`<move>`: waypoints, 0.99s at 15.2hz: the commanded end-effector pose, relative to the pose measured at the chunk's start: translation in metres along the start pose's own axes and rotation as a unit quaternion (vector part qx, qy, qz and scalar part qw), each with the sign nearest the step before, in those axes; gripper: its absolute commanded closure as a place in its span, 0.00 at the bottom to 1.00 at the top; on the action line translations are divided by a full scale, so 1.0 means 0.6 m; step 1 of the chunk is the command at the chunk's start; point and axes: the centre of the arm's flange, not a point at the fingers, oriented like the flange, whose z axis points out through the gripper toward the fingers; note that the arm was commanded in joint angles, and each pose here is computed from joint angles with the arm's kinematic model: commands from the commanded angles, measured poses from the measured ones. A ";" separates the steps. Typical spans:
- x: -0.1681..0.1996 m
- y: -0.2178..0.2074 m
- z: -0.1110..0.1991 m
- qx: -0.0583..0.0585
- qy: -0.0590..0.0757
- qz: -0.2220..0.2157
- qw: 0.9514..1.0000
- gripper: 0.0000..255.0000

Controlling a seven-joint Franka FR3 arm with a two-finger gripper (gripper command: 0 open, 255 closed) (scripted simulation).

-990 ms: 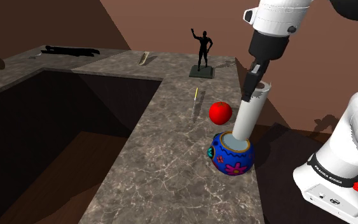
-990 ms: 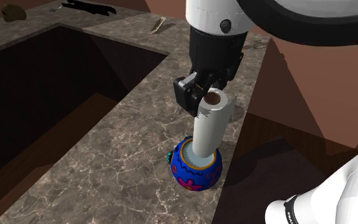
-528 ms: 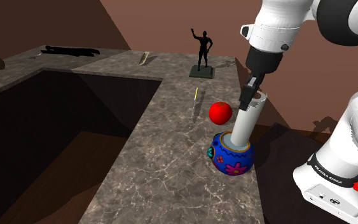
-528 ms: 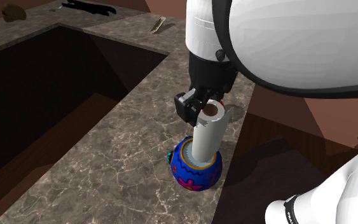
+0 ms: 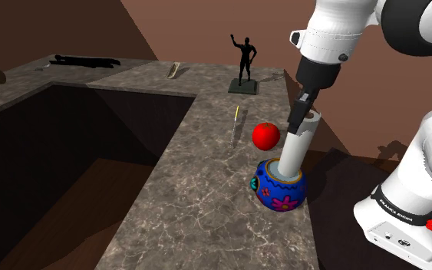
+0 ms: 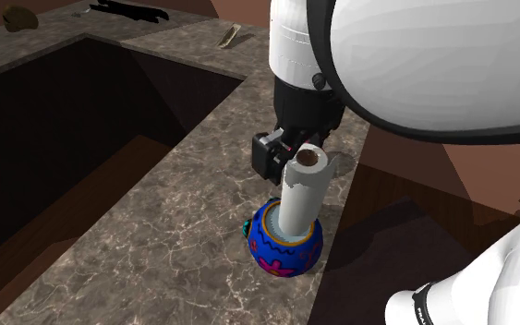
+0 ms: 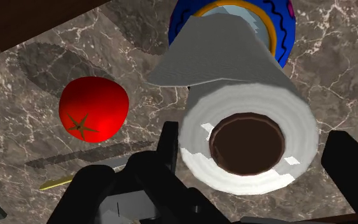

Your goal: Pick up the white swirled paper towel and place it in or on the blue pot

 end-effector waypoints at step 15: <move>0.000 0.000 -0.083 0.000 0.000 0.000 1.000 0.00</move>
